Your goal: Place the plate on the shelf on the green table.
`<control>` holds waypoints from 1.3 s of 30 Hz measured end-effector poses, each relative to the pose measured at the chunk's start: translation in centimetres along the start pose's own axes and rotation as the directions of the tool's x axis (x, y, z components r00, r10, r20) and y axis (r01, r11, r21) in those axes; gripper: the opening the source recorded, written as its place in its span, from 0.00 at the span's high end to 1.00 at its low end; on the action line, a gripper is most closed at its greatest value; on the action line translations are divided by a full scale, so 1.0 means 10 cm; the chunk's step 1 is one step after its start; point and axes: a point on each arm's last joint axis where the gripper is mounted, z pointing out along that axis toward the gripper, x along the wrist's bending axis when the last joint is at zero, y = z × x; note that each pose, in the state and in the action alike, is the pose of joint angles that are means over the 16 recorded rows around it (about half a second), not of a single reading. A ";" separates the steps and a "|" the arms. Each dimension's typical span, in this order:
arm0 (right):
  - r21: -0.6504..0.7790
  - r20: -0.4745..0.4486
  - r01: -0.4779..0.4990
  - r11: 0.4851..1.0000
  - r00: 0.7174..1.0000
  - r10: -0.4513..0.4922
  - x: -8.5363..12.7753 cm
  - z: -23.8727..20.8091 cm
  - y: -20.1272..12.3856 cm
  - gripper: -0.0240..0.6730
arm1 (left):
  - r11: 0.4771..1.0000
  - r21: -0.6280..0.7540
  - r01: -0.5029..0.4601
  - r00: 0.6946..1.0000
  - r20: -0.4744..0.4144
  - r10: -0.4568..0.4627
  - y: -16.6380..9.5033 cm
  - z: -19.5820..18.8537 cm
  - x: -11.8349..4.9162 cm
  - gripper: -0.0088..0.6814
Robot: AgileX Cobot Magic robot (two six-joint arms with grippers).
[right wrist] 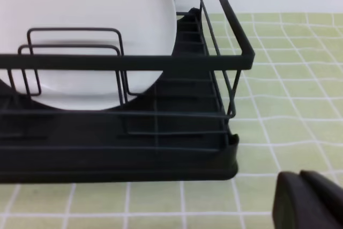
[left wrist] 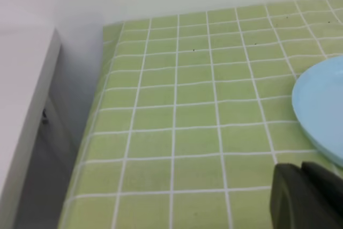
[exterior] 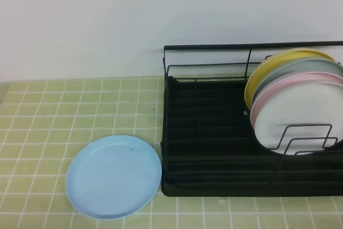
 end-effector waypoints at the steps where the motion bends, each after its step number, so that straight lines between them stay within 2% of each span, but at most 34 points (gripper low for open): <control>1: 0.000 0.001 0.002 1.000 1.000 -0.002 0.00 0.00 0.00 0.97 | 1.000 -0.007 0.002 1.000 0.001 -0.002 0.01 0.00 0.00 0.99; 7: -0.019 0.003 0.009 1.000 1.000 -0.009 0.00 0.00 0.02 0.97 | 0.995 -0.101 0.007 1.000 0.003 -0.007 0.09 0.00 0.00 0.99; 11: -0.070 0.007 0.018 0.997 1.000 -0.018 0.00 0.00 0.06 0.97 | 0.973 -0.232 0.009 1.000 0.003 -0.008 0.21 -0.02 0.00 0.99; 14: -0.144 0.008 0.021 0.989 1.000 -0.020 0.00 -0.01 0.13 0.97 | 0.930 -0.368 0.010 1.000 0.004 -0.010 0.33 -0.06 0.00 0.99; 17: -0.244 0.010 0.022 0.970 1.000 -0.020 0.00 -0.03 0.22 0.97 | 0.861 -0.509 0.008 1.000 0.003 -0.008 0.46 -0.13 0.00 0.99; 20: -0.365 0.012 0.023 0.931 1.000 -0.020 0.00 -0.06 0.33 0.97 | 0.775 -0.631 0.005 1.000 0.002 -0.005 0.57 -0.20 0.00 0.99; 24: -0.522 0.014 0.023 0.853 1.000 -0.019 0.00 -0.13 0.48 0.97 | 0.665 -0.747 0.002 1.000 0.001 -0.002 0.68 -0.31 0.00 0.99; 29: -0.658 0.016 0.023 0.753 1.000 -0.017 0.00 -0.22 0.60 0.97 | 0.570 -0.821 0.011 1.000 0.005 -0.013 0.75 -0.39 0.01 0.99; 34: -0.737 0.001 0.002 0.676 1.000 -0.001 0.00 -0.29 0.67 0.97 | 0.534 -0.845 0.035 0.999 0.020 -0.034 0.85 -0.46 0.02 0.99; 39: -0.791 -0.019 -0.024 0.611 1.000 0.014 0.00 -0.35 0.72 0.97 | 0.569 -0.820 0.060 0.998 0.032 -0.058 1.06 -0.55 0.05 0.99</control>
